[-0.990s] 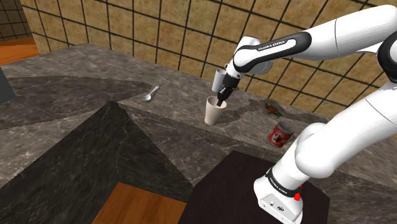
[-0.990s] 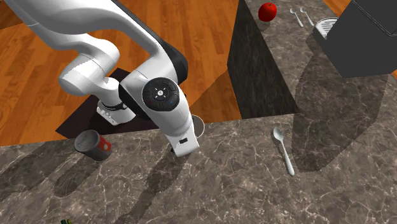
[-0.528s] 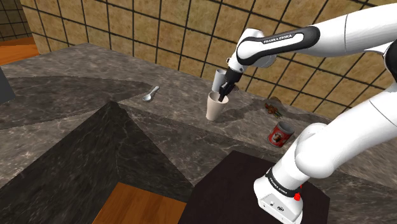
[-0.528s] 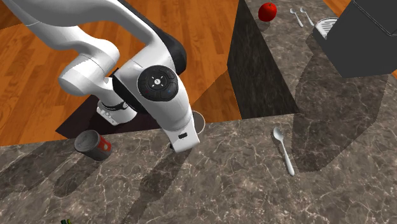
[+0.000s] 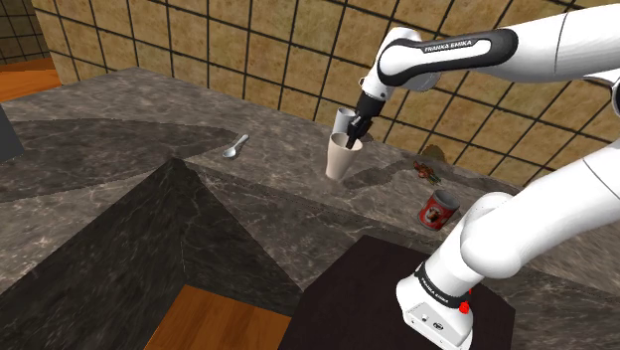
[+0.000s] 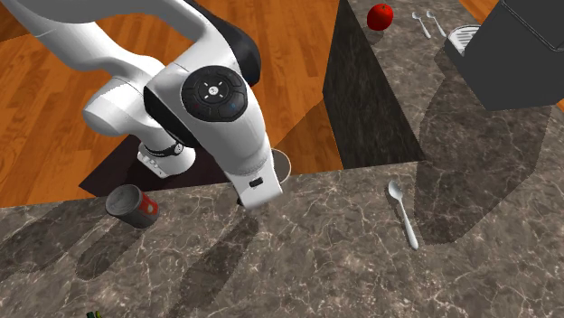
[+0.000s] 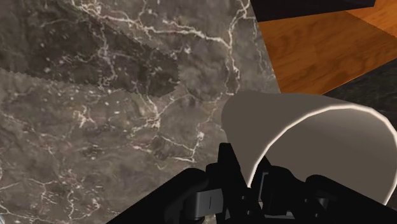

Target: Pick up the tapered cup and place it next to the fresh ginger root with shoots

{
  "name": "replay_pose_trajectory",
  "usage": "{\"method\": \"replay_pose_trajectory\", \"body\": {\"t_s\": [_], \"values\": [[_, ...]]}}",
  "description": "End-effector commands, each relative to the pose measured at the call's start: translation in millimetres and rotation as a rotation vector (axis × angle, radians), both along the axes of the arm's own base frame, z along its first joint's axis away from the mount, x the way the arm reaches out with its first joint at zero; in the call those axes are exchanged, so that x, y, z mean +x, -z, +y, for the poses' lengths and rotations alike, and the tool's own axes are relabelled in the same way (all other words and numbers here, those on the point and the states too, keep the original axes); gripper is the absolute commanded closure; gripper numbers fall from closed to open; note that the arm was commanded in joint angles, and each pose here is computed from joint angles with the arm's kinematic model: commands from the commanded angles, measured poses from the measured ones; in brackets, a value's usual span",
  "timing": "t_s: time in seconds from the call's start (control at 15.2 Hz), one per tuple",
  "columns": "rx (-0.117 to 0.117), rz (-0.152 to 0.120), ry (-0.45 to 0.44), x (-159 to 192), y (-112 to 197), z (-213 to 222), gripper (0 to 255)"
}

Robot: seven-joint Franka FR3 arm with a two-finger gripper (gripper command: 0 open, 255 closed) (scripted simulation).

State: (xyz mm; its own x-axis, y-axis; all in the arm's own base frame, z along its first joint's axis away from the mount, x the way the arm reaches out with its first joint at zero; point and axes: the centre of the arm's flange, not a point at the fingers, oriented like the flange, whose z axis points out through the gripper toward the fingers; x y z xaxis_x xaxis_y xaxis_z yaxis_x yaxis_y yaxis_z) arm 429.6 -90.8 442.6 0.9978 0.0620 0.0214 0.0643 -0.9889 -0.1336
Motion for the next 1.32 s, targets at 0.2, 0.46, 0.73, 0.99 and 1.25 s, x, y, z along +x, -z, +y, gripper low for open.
{"method": "replay_pose_trajectory", "body": {"t_s": [0.2,0.46,0.73,0.99,1.25], "values": [[0.000,0.000,0.000,1,-28,0,255],[0.000,0.000,0.000,1,-49,0,255],[0.000,0.000,0.000,1,-70,0,255],[0.000,0.000,0.000,1,-91,0,255],[0.000,0.000,0.000,1,-112,0,255]]}}
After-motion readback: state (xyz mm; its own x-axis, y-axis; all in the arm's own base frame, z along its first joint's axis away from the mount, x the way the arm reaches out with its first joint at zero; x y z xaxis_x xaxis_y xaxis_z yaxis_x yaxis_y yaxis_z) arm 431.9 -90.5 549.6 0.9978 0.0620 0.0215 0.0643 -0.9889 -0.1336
